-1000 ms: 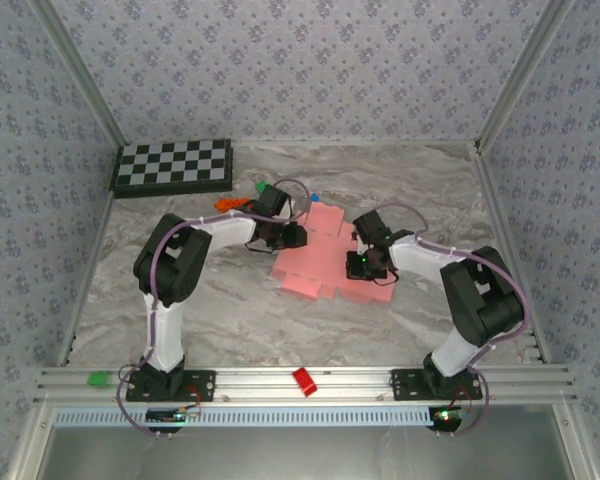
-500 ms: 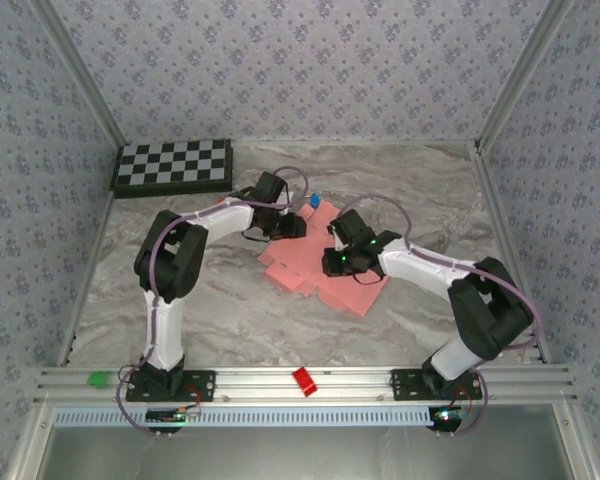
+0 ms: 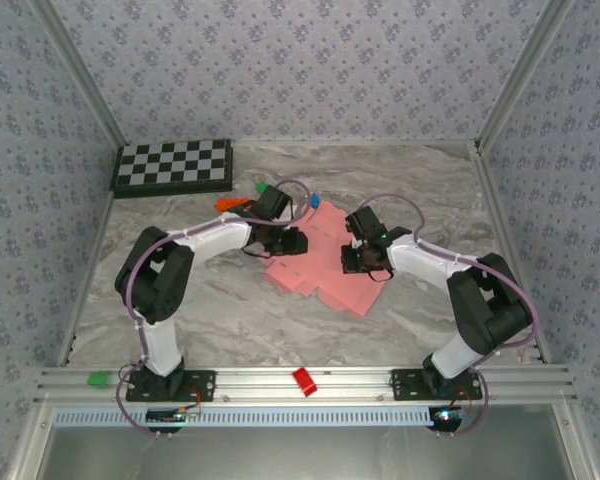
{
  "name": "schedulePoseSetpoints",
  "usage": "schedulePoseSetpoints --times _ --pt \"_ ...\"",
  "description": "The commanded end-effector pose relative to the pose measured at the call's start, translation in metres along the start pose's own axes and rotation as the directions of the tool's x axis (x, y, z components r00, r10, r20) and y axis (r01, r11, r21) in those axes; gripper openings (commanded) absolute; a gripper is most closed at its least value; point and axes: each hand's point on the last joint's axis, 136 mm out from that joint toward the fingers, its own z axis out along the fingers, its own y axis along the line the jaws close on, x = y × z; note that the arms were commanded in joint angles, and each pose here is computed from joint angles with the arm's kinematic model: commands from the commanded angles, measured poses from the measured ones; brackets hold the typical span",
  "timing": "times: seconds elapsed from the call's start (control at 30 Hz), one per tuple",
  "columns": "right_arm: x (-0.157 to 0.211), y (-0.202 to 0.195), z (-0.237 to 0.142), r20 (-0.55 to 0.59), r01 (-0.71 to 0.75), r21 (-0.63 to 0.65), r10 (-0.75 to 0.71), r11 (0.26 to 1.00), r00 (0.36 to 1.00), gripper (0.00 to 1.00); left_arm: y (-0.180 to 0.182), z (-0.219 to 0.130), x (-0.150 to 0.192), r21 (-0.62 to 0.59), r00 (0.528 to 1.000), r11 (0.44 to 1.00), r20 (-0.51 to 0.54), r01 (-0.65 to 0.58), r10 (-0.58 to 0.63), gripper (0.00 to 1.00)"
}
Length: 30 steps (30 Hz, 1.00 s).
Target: Fold the paper box
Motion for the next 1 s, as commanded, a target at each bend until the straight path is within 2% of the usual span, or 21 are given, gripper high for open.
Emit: schedulePoseSetpoints --times 0.0,0.27,0.57,0.77,0.97 --pt "0.026 -0.004 0.009 -0.075 0.030 0.024 -0.028 0.999 0.997 0.11 0.009 0.010 0.009 -0.027 0.998 0.998 -0.026 0.050 -0.050 0.25" --pt "0.045 0.022 0.016 -0.113 0.064 -0.034 -0.068 0.997 0.991 0.11 0.039 0.030 0.023 -0.116 0.995 0.992 -0.068 0.059 -0.067 0.25" --pt "0.063 0.062 0.022 -0.162 0.119 -0.129 -0.139 0.985 0.977 0.10 0.046 0.031 0.002 -0.136 0.998 0.991 -0.051 0.022 -0.029 0.25" --pt "0.064 0.100 0.026 -0.145 0.139 -0.221 -0.173 0.965 0.974 0.10 0.042 0.031 -0.013 -0.100 0.999 0.995 -0.037 -0.015 0.011 0.26" --pt "0.057 0.141 0.030 -0.112 0.156 -0.325 -0.202 0.933 0.973 0.10 0.028 0.034 -0.023 0.002 0.998 0.999 -0.027 -0.049 0.049 0.28"
